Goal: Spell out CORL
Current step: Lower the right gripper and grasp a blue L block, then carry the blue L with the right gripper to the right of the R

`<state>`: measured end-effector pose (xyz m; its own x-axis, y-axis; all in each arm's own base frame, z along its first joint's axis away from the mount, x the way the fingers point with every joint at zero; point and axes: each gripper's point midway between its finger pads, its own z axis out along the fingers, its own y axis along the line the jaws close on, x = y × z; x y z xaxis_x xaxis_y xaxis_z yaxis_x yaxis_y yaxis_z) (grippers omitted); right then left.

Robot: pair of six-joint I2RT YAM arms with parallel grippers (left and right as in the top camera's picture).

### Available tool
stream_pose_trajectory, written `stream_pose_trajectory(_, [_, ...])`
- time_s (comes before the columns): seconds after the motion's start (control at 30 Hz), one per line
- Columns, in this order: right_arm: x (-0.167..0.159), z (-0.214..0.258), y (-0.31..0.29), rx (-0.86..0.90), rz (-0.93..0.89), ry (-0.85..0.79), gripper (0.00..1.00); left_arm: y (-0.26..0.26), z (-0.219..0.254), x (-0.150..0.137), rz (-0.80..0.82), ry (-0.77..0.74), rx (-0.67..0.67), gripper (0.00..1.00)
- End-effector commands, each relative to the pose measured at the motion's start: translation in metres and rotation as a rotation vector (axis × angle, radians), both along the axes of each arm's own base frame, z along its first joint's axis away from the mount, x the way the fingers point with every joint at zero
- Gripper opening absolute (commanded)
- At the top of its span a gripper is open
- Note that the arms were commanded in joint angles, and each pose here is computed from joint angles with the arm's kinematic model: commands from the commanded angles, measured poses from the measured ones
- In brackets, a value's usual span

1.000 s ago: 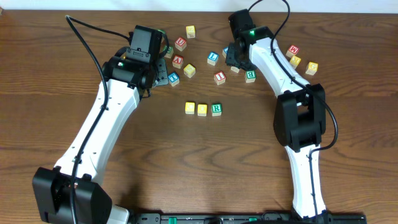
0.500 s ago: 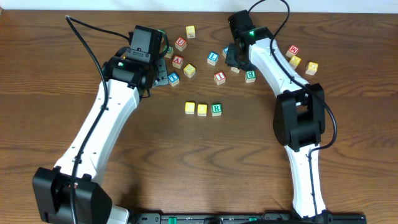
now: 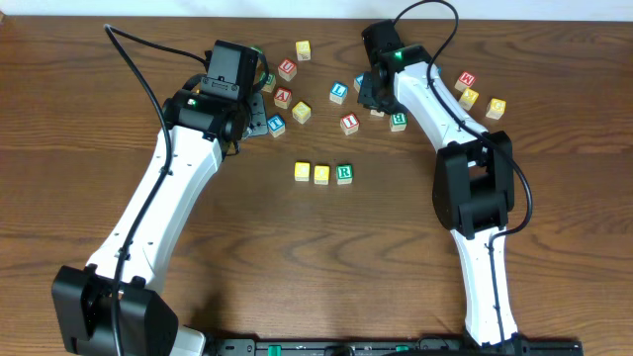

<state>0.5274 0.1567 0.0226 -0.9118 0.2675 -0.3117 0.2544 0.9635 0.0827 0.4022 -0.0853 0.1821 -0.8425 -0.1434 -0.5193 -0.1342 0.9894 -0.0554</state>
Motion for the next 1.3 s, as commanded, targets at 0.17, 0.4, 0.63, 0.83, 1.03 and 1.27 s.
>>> stream_pose_trajectory(0.17, [0.002,0.018,0.006,0.014,0.093,-0.021,0.19,0.003,-0.002,0.002,0.005,0.004,0.016,0.44])
stream_pose_trajectory(0.4, [-0.007,0.073,0.011,0.044,0.173,-0.069,0.17,0.003,-0.002,0.002,0.005,0.004,0.016,0.44])
stream_pose_trajectory(0.63, [-0.048,0.113,0.011,0.052,0.262,-0.006,0.19,0.003,-0.002,0.002,0.005,0.004,0.016,0.44])
stream_pose_trajectory(0.83, [-0.094,0.099,0.002,0.009,0.281,0.186,0.19,0.003,-0.002,0.002,0.005,0.003,0.016,0.44])
stream_pose_trajectory(1.03, [-0.134,0.067,0.008,-0.029,0.32,0.338,0.2,0.003,-0.002,0.003,0.005,0.001,0.015,0.44])
stream_pose_trajectory(1.27, [-0.163,0.029,0.023,-0.045,0.369,0.414,0.17,0.003,-0.002,0.003,0.005,0.001,0.015,0.44])
